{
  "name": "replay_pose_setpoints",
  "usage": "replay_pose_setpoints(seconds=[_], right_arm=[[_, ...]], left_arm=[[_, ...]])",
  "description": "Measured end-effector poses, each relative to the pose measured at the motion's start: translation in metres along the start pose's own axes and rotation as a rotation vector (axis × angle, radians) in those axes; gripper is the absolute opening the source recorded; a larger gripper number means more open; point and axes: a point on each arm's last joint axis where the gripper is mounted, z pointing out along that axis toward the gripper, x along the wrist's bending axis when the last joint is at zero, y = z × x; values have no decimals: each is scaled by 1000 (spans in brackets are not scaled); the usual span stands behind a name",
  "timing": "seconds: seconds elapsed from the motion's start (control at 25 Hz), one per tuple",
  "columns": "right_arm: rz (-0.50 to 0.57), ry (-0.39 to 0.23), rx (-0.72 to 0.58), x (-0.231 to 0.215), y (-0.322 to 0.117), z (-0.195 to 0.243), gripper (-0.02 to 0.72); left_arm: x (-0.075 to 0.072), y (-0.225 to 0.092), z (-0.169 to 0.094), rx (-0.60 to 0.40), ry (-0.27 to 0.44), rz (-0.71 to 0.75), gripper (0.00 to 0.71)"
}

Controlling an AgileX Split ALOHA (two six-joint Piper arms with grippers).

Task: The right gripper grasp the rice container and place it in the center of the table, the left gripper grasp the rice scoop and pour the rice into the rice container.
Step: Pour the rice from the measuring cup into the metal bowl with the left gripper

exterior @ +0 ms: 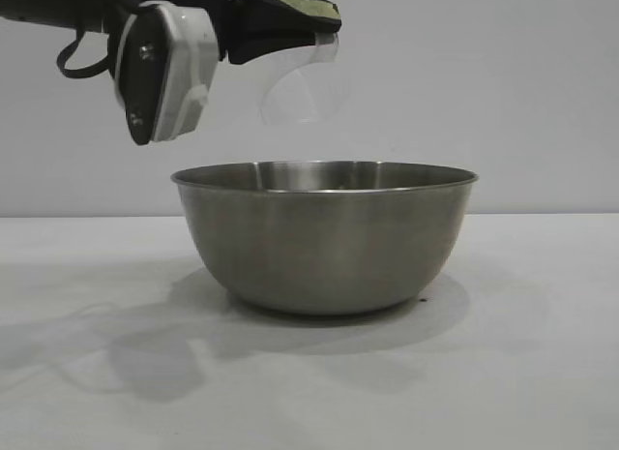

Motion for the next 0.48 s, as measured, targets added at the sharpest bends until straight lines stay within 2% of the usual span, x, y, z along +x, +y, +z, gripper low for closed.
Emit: replay_pose_setpoints(seconds=[0.32, 0.48], right_arm=[[0, 0, 0, 0, 0, 0, 438], [0, 0, 0, 0, 0, 0, 438]], left_arm=[[0, 0, 0, 0, 0, -16, 0], [0, 0, 0, 3, -2, -98, 0]])
